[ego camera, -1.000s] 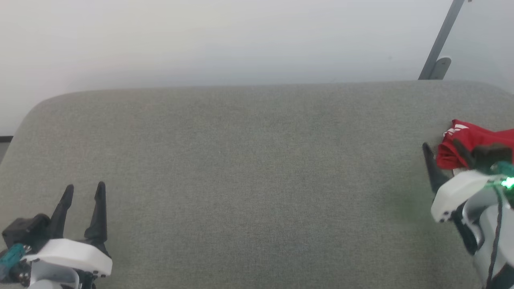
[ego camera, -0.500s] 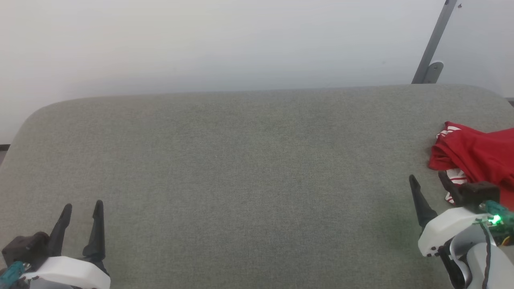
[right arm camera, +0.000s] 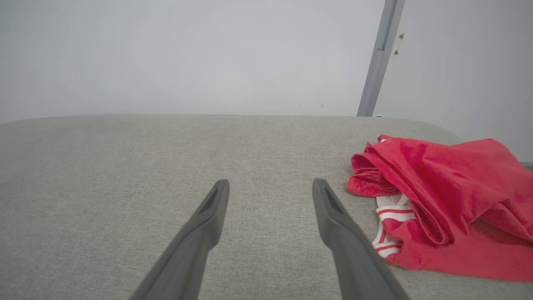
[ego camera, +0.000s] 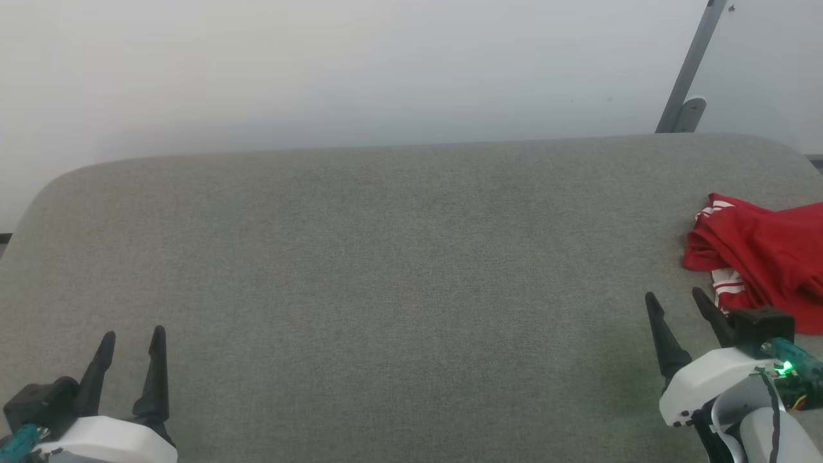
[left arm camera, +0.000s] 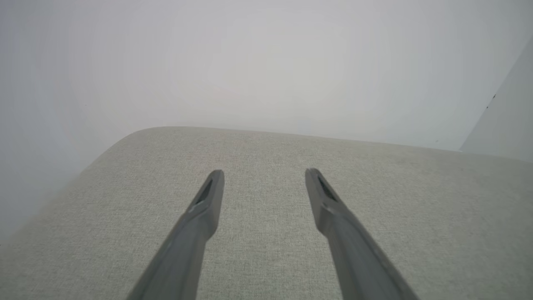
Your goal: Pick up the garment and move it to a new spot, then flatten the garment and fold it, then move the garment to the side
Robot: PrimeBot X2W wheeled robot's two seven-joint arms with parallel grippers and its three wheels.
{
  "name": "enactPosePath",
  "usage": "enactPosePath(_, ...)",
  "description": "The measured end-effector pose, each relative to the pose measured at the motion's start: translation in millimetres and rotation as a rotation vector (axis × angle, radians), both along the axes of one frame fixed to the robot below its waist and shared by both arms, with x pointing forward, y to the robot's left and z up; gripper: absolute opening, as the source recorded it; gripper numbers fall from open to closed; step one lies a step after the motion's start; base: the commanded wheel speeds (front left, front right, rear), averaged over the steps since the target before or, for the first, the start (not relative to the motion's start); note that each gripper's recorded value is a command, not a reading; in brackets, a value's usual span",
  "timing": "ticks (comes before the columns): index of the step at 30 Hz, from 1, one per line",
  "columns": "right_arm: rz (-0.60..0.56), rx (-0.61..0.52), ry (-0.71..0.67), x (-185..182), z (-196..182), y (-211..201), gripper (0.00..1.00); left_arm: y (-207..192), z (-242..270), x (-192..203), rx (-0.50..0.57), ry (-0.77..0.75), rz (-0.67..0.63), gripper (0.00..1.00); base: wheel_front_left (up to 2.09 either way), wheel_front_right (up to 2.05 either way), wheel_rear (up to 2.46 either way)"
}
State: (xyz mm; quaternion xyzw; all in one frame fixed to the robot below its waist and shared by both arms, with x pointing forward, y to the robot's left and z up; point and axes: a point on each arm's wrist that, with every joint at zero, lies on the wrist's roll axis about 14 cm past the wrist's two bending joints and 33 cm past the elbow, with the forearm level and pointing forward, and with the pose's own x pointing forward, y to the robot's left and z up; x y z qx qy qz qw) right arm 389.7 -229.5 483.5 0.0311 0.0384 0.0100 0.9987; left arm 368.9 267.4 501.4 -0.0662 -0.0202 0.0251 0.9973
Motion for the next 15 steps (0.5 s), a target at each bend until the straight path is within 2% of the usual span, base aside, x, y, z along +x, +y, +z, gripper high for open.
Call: enactPosePath(15,0.007,0.004,-0.003,-1.9,4.5,5.1,1.00,-3.2,-1.6,-3.9,-0.012,0.001,-0.004,1.00,0.00,0.00,0.00)
